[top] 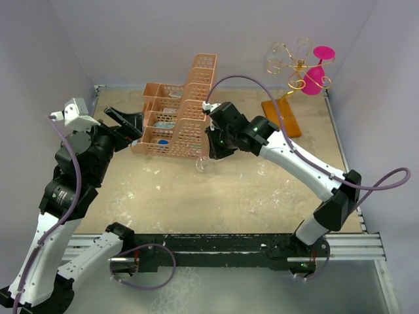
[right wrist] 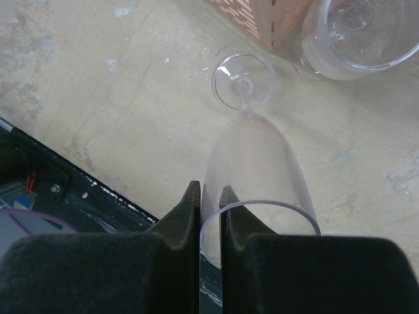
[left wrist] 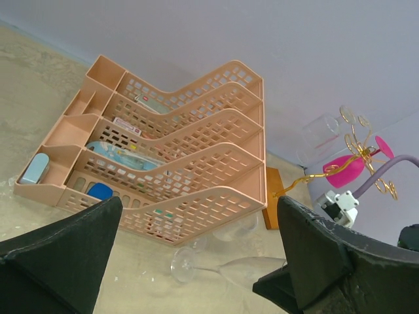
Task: Take the wine glass off the wine glass rack
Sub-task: Place the wine glass at the center of the board.
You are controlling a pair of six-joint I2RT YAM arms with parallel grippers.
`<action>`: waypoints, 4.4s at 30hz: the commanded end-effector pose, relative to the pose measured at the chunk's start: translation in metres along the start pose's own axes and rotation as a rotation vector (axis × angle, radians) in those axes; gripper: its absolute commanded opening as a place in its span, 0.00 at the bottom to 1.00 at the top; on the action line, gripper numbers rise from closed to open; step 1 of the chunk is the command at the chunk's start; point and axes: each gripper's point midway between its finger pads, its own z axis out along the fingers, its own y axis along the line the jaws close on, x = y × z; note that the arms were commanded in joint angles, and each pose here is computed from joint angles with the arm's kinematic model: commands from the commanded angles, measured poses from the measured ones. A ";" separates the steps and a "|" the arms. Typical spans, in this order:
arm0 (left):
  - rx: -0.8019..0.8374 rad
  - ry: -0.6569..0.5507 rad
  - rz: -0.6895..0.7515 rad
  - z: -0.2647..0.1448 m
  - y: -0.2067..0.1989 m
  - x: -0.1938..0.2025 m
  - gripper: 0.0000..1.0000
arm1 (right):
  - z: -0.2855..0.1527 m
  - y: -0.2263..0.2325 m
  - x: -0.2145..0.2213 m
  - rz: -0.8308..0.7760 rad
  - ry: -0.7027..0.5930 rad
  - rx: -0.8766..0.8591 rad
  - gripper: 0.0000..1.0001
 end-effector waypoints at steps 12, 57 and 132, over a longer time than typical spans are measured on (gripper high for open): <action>-0.007 -0.050 0.020 -0.006 -0.001 -0.018 0.99 | 0.017 -0.017 -0.010 -0.059 -0.027 0.120 0.00; 0.011 -0.028 0.006 -0.006 -0.004 -0.013 0.99 | 0.010 -0.004 -0.043 -0.108 -0.097 0.078 0.46; 0.047 0.048 0.004 -0.001 -0.011 0.005 0.99 | 0.022 -0.042 -0.042 -0.078 -0.135 0.098 0.07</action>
